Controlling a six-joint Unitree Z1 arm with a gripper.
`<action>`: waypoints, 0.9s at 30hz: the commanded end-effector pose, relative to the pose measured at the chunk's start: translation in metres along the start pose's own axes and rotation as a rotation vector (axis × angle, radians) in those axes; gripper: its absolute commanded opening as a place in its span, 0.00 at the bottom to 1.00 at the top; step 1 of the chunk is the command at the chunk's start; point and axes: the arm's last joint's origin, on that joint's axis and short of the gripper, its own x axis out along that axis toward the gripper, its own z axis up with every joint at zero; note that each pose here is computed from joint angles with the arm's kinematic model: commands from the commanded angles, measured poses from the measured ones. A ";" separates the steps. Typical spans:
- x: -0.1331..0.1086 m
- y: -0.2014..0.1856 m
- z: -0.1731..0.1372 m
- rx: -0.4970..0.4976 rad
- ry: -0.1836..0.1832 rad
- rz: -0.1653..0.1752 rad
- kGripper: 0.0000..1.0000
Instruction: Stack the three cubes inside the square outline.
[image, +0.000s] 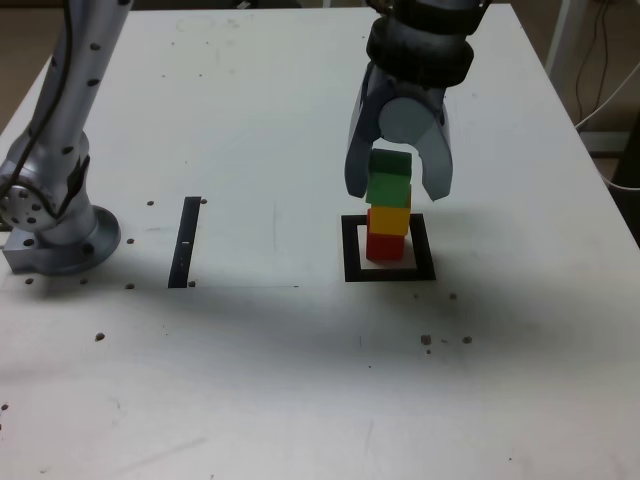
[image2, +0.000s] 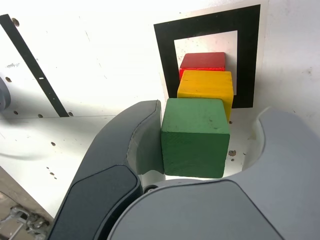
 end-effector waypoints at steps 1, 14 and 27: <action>-0.001 0.000 -0.002 -0.001 0.004 -0.002 0.98; -0.022 -0.002 -0.021 0.000 -0.053 0.014 0.99; -0.041 -0.006 -0.057 -0.009 -0.094 0.034 1.00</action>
